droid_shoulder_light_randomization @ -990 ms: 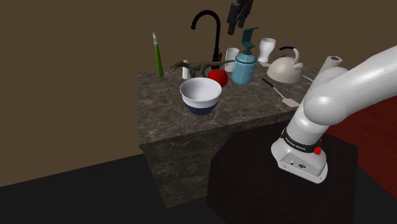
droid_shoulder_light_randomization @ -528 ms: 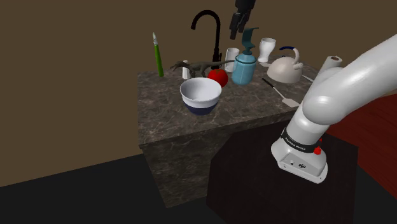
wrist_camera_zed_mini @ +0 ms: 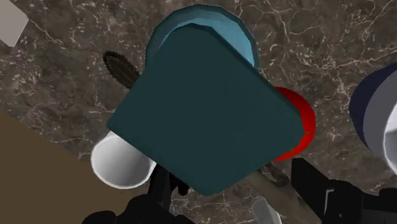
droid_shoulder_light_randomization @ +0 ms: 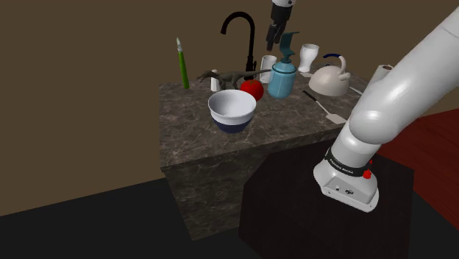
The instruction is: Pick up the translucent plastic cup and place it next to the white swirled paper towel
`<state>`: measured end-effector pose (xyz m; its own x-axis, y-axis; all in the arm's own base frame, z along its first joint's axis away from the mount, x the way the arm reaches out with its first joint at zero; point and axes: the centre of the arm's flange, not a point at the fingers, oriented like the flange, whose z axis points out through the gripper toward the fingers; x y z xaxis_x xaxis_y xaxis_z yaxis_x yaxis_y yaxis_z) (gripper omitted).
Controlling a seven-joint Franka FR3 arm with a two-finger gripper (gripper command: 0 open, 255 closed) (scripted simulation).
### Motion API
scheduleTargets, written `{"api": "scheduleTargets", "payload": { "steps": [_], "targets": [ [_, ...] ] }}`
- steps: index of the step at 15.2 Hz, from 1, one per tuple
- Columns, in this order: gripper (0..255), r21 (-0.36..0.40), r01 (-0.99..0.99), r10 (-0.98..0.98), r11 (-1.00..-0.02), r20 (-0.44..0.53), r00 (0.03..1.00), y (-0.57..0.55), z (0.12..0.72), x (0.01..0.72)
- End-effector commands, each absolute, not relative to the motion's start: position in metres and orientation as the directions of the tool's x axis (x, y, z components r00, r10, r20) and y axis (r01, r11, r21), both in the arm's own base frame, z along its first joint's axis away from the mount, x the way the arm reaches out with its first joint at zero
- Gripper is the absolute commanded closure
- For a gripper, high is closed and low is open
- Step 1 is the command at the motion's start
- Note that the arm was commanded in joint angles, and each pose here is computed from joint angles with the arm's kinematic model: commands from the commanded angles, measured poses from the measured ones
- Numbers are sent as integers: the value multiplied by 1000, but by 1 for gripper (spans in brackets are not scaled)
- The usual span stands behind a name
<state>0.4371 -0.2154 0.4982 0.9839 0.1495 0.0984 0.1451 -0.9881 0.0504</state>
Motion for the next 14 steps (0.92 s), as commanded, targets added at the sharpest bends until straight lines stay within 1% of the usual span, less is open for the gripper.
{"api": "scheduleTargets", "payload": {
  "steps": [1,14],
  "targets": [
    [0,51,154,158,-987,91,983,-235,483,446],
    [0,46,197,199,-979,52,979,-361,404,512]
  ]
}}
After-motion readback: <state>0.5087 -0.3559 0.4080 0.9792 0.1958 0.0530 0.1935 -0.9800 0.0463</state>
